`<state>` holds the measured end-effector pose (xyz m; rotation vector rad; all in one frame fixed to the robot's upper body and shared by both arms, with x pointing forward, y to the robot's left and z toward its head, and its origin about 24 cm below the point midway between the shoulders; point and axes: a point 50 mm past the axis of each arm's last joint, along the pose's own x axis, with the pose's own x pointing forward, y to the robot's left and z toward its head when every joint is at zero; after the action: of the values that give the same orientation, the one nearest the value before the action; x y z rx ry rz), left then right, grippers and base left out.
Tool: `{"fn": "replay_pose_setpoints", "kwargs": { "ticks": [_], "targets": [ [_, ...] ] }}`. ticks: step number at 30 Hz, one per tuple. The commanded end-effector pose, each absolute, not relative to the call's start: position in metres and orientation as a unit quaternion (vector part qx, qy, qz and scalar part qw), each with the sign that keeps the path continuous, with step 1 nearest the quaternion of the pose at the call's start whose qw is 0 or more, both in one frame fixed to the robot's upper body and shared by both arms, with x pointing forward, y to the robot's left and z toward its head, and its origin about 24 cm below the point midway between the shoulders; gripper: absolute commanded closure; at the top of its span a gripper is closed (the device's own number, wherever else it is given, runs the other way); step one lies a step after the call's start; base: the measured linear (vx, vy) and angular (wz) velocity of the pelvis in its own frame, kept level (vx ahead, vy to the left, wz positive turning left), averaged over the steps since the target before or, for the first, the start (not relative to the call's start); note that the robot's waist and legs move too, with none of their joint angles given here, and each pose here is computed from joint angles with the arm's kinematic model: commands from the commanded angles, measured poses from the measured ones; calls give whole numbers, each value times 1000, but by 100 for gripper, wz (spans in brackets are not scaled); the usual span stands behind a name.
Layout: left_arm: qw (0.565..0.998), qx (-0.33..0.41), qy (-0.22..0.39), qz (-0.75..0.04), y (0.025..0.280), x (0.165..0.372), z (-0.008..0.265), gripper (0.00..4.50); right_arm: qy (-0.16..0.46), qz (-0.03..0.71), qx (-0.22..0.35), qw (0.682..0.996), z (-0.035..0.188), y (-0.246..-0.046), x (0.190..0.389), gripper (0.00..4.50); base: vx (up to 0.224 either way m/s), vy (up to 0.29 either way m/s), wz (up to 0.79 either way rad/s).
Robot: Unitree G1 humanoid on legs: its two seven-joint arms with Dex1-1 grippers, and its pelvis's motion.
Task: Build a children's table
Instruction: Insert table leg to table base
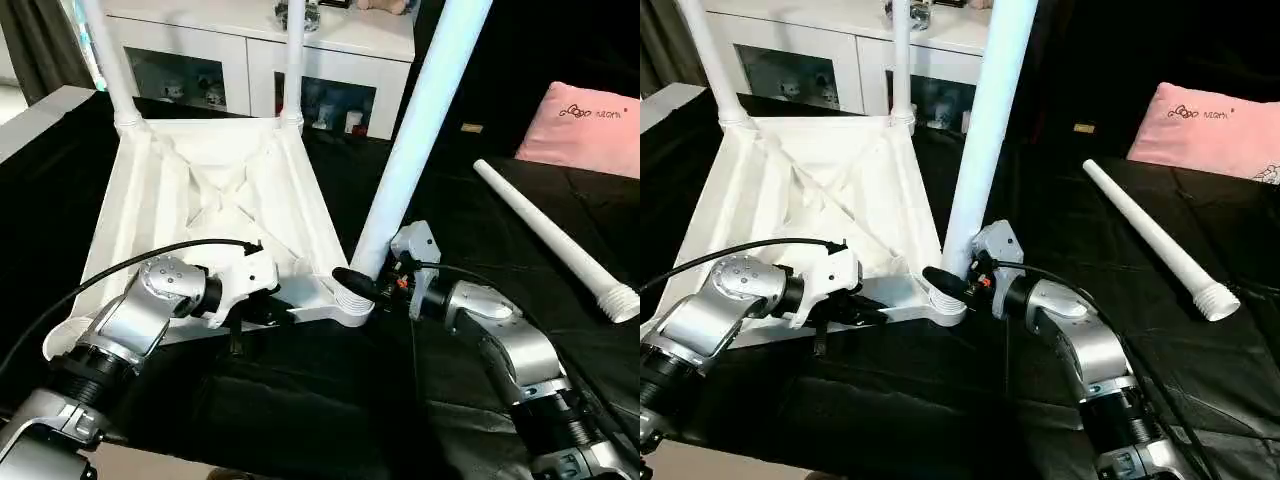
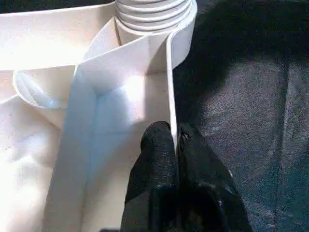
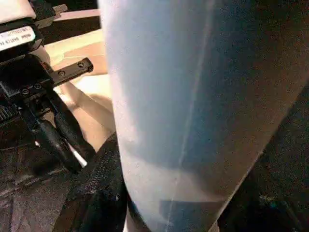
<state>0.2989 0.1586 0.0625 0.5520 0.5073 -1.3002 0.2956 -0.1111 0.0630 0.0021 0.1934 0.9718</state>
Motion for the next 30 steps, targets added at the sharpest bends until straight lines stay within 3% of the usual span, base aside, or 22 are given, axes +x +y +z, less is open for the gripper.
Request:
{"fn": "replay_pose_setpoints", "kwargs": {
  "ticks": [1,12,25,30],
  "targets": [
    [726,270,235,-586,160,303,64,450,116,467,6,877,55,-110,297,257,0,0,0],
    [730,275,238,-578,166,307,68,450,112,417,111,895,44,-124,297,257,0,0,0],
    [738,279,242,-564,169,312,68,450,109,387,134,906,16,-131,272,257,0,0,0],
    [742,280,242,-559,171,313,67,450,116,394,99,906,2,-132,258,257,0,0,0]
  ]
}}
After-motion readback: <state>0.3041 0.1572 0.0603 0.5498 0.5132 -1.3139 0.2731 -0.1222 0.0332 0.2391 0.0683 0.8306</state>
